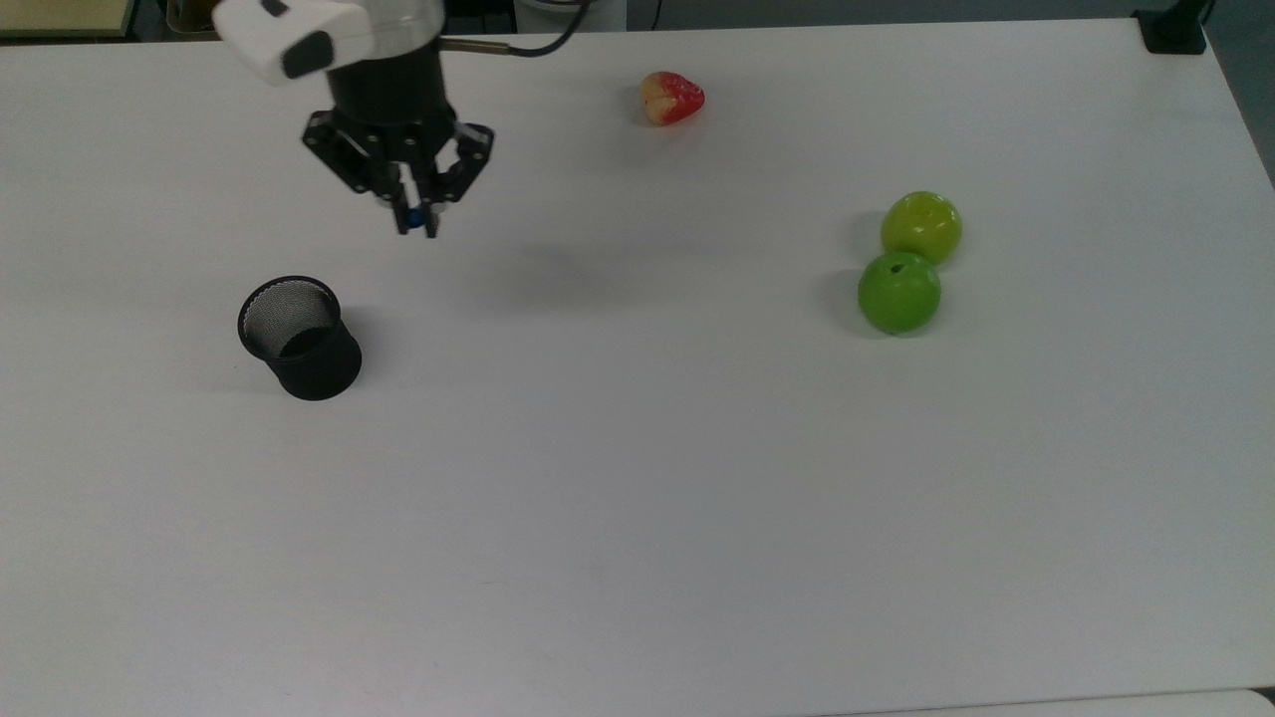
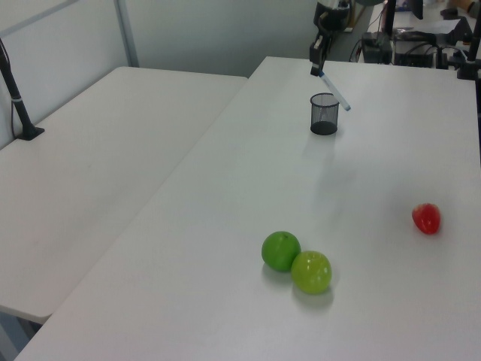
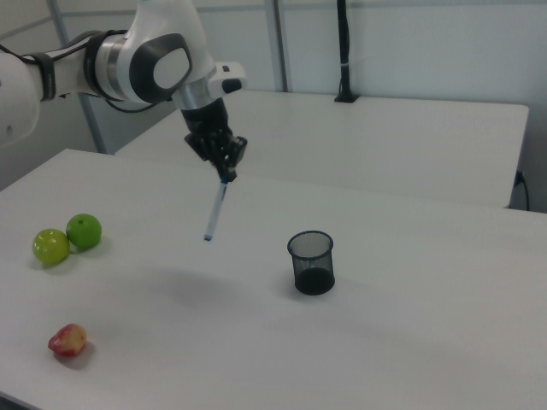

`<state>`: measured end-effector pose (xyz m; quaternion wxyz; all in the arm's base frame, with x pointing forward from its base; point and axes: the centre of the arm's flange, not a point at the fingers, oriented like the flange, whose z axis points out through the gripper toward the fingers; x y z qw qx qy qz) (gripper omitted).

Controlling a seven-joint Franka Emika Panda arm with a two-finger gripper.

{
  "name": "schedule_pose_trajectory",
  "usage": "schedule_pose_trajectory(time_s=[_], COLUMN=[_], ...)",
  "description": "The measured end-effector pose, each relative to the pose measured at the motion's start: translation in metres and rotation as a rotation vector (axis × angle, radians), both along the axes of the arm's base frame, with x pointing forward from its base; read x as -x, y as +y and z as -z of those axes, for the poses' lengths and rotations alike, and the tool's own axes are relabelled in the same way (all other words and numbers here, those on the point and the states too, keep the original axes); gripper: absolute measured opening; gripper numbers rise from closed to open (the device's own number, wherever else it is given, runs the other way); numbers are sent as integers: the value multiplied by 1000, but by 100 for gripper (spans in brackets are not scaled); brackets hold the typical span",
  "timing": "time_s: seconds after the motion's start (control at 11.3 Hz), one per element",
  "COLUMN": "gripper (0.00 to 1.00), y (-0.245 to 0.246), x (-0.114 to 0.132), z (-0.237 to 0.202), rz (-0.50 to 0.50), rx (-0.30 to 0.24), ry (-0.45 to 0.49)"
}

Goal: Take marker pen
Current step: 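Carry the marker away from the cup toward the red apple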

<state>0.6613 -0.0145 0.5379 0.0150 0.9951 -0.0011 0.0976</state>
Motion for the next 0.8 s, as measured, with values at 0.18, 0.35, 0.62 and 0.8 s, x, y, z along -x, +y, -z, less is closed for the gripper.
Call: schedule_pose_trajectory(time_s=[0.18,0.35,0.62,0.8], gripper=[18,18,18,18], y=[30,58,86,88], x=[9,16,23,21], z=[13,29,60,75], rz=[-42,-80,-124,-126], rx=[0,4,11,12], ry=[100,172,234,260])
